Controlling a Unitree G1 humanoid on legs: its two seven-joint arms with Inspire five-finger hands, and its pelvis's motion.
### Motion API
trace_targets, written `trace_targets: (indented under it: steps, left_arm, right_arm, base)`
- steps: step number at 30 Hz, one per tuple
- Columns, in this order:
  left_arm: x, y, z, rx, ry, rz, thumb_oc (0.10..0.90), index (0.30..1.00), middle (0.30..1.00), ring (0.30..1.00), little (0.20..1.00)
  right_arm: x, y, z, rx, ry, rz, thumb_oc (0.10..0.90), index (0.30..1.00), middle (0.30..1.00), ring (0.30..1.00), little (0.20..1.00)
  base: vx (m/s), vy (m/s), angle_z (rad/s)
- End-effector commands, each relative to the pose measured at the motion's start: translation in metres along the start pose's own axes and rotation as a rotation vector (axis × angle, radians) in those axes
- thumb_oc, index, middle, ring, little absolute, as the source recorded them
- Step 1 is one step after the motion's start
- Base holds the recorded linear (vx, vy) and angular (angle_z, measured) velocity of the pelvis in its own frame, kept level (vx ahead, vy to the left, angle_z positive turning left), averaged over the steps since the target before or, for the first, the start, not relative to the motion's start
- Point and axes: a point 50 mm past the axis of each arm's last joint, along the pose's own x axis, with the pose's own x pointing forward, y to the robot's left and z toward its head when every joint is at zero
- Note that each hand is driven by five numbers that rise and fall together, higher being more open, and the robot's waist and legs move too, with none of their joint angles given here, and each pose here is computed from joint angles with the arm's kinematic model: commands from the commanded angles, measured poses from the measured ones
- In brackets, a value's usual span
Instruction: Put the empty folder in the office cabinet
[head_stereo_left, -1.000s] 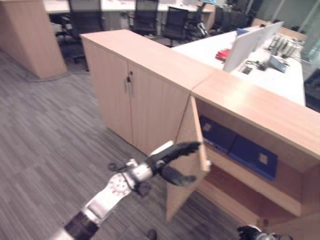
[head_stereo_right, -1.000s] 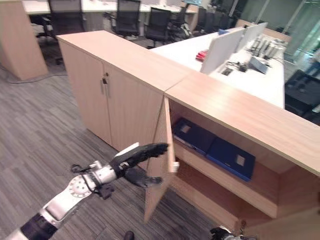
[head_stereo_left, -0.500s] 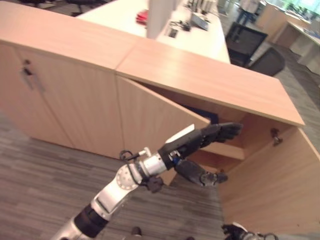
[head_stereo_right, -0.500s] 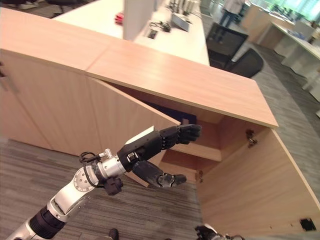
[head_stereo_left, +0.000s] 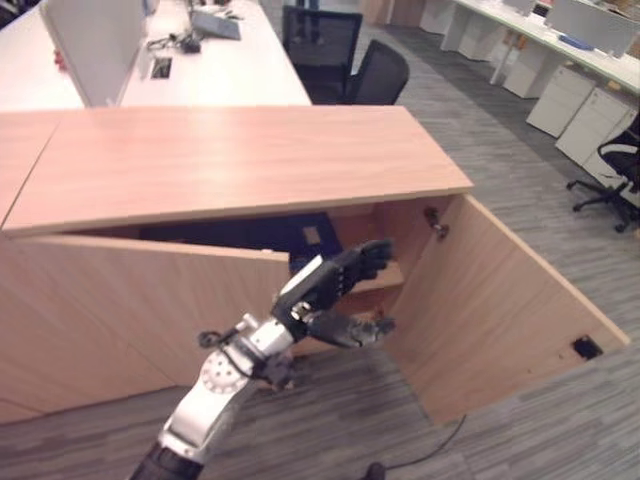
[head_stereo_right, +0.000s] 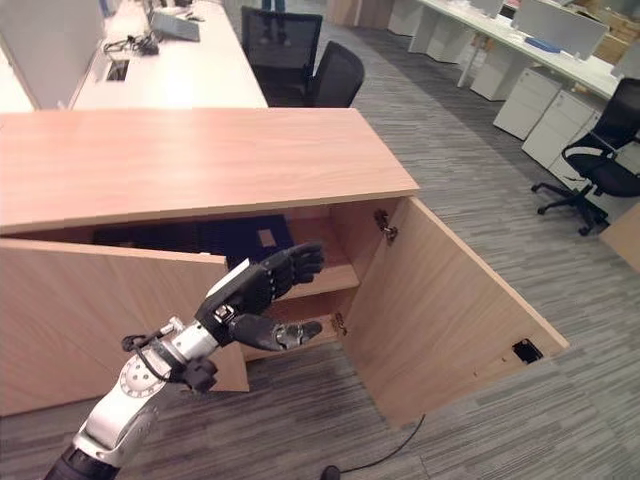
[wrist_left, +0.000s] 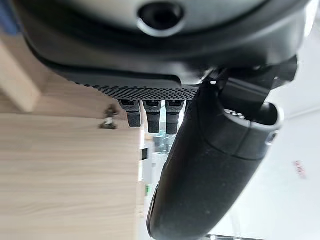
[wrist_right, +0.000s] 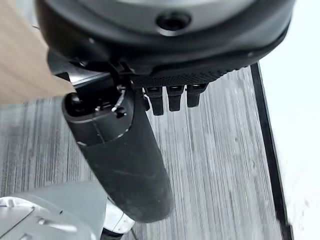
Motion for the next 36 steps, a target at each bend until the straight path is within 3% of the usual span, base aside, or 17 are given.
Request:
trace_targets:
  steps: [1, 4, 6, 8, 9, 12, 16, 17, 18, 20, 21, 22, 24, 25, 26, 28, 36]
  left_arm:
    - [0.012, -0.005, 0.051, 0.093, -0.257, -0.062, 0.800, 0.900, 0.900, 0.900, 0.900]
    - [0.008, 0.000, 0.049, 0.095, -0.253, -0.029, 0.800, 0.900, 0.900, 0.900, 0.900]
    - [0.005, 0.002, 0.049, 0.106, -0.266, 0.013, 0.800, 0.900, 0.900, 0.900, 0.900]
    - [0.003, 0.002, 0.048, 0.100, -0.267, 0.026, 0.800, 0.900, 0.900, 0.900, 0.900]
    - [0.001, -0.001, 0.043, 0.080, -0.255, 0.023, 0.800, 0.900, 0.900, 0.900, 0.900]
    - [-0.001, -0.003, 0.038, 0.075, -0.235, 0.017, 0.800, 0.900, 0.900, 0.900, 0.900]
    - [-0.003, -0.010, 0.030, 0.021, -0.212, -0.021, 0.800, 0.900, 0.900, 0.900, 0.900]
    - [-0.003, -0.010, 0.030, 0.020, -0.214, -0.020, 0.800, 0.900, 0.900, 0.900, 0.900]
    - [-0.004, -0.012, 0.029, 0.015, -0.208, -0.025, 0.800, 0.900, 0.900, 0.900, 0.900]
    - [-0.006, -0.012, 0.028, 0.005, -0.207, -0.020, 0.800, 0.900, 0.900, 0.900, 0.900]
    - [-0.009, -0.014, 0.023, -0.018, -0.192, -0.015, 0.800, 0.900, 0.900, 0.900, 0.900]
    - [-0.009, -0.013, 0.023, -0.018, -0.193, -0.013, 0.800, 0.900, 0.900, 0.900, 0.900]
    - [-0.013, -0.013, 0.016, -0.047, -0.161, 0.007, 0.800, 0.900, 0.900, 0.900, 0.900]
    - [-0.015, -0.023, 0.006, -0.078, -0.121, 0.015, 0.800, 0.900, 0.900, 0.900, 0.900]
    - [-0.015, -0.023, 0.006, -0.076, -0.120, 0.017, 0.800, 0.900, 0.900, 0.900, 0.900]
    - [-0.023, -0.013, -0.004, -0.060, -0.061, 0.070, 0.800, 0.900, 0.900, 0.900, 0.900]
    - [-0.033, -0.013, -0.009, -0.083, -0.046, 0.100, 0.800, 0.900, 0.900, 0.900, 0.900]
  right_arm:
    - [-0.007, -0.039, -0.018, 0.052, 0.102, -0.122, 0.800, 0.900, 0.900, 0.900, 0.900]
    - [-0.012, -0.057, -0.022, 0.094, 0.095, -0.184, 0.800, 0.900, 0.900, 0.900, 0.900]
    - [-0.020, -0.093, 0.004, 0.098, 0.003, -0.305, 0.800, 0.900, 0.900, 0.900, 0.900]
    - [-0.022, -0.100, 0.022, 0.100, -0.058, -0.333, 0.800, 0.900, 0.900, 0.900, 0.900]
    - [-0.028, -0.114, 0.059, 0.124, -0.178, -0.380, 0.800, 0.900, 0.900, 0.900, 0.900]
    - [-0.037, -0.128, 0.084, 0.179, -0.271, -0.421, 0.800, 0.900, 0.900, 0.900, 0.900]
    - [-0.082, -0.176, 0.154, 0.238, -0.537, -0.554, 0.800, 0.900, 0.900, 0.900, 0.900]
    - [-0.083, -0.177, 0.154, 0.237, -0.538, -0.556, 0.800, 0.900, 0.900, 0.900, 0.900]
    - [-0.112, -0.193, 0.190, 0.208, -0.679, -0.614, 0.800, 0.900, 0.900, 0.900, 0.900]
    - [-0.124, -0.197, 0.205, 0.192, -0.734, -0.634, 0.800, 0.900, 0.900, 0.900, 0.900]
    - [-0.147, -0.200, 0.232, 0.179, -0.845, -0.655, 0.800, 0.900, 0.900, 0.900, 0.900]
    - [-0.148, -0.200, 0.233, 0.177, -0.846, -0.655, 0.800, 0.900, 0.900, 0.900, 0.900]
    - [-0.176, -0.211, 0.250, 0.208, -0.972, -0.680, 0.800, 0.900, 0.900, 0.900, 0.900]
    - [-0.151, -0.129, 0.296, 0.112, -1.016, -0.601, 0.800, 0.900, 0.900, 0.900, 0.900]
    - [-0.151, -0.128, 0.296, 0.112, -1.015, -0.599, 0.800, 0.900, 0.900, 0.900, 0.900]
    - [-0.166, -0.076, 0.308, -0.015, -1.211, -0.527, 0.800, 0.900, 0.900, 0.900, 0.900]
    - [-0.185, -0.067, 0.311, -0.020, -1.340, -0.522, 0.800, 0.900, 0.900, 0.900, 0.900]
  base:
    - [0.04, -0.109, -0.30]
    - [-0.02, -0.075, -0.35]
    - [-0.10, 0.084, -0.94]
    - [0.05, 0.111, -0.91]
    - [0.07, 0.056, -1.14]
    - [0.09, 0.053, -0.93]
    - [0.11, 0.080, -0.57]
    - [0.05, 0.137, 0.71]
    - [0.01, 0.095, 0.63]
    - [0.01, 0.083, 0.15]
    - [0.01, 0.048, -0.11]
    - [0.01, 0.056, -0.19]
    - [0.01, 0.041, -0.11]
    - [-0.02, 0.048, 0.06]
    - [-0.05, 0.054, -0.01]
    - [-0.06, 0.044, 0.01]
    - [-0.01, 0.015, 0.07]
